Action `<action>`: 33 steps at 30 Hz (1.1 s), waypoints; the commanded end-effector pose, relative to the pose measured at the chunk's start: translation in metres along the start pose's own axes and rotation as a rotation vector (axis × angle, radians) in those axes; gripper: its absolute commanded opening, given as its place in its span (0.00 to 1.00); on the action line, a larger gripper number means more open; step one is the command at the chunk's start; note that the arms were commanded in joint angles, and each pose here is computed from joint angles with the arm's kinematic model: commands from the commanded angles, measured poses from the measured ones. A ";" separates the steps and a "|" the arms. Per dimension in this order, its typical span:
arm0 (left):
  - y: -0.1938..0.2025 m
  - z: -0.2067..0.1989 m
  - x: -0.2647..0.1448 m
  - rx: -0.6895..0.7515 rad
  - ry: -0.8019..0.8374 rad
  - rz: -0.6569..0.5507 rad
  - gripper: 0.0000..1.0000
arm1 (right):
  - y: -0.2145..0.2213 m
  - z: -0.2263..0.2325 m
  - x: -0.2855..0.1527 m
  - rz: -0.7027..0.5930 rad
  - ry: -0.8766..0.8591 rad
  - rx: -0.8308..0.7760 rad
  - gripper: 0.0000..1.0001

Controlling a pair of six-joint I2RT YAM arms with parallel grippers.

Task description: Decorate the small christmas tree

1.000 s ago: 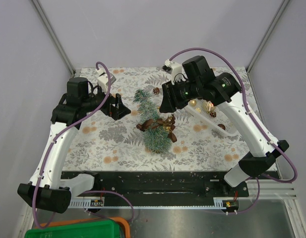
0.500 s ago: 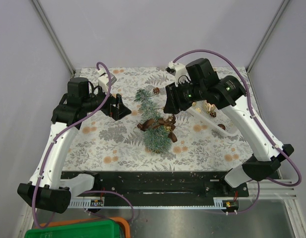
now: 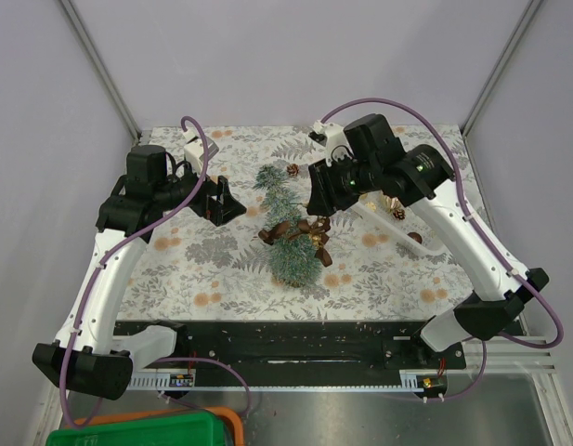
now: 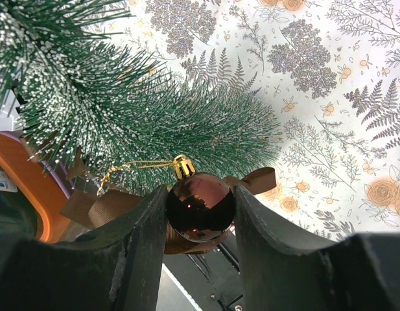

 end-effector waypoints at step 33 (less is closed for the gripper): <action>-0.005 -0.001 -0.001 0.040 -0.006 -0.041 0.99 | -0.048 -0.037 -0.050 -0.301 0.285 0.013 0.63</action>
Point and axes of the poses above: each gripper's point midway between its finger pads, its own x axis out along the fingers, its own z axis along the line the jaws close on, y = z × x, the point moved 5 cm from there along -x, back along the fingers, and after that the axes turned 7 degrees about -x, right-handed, at the moved point
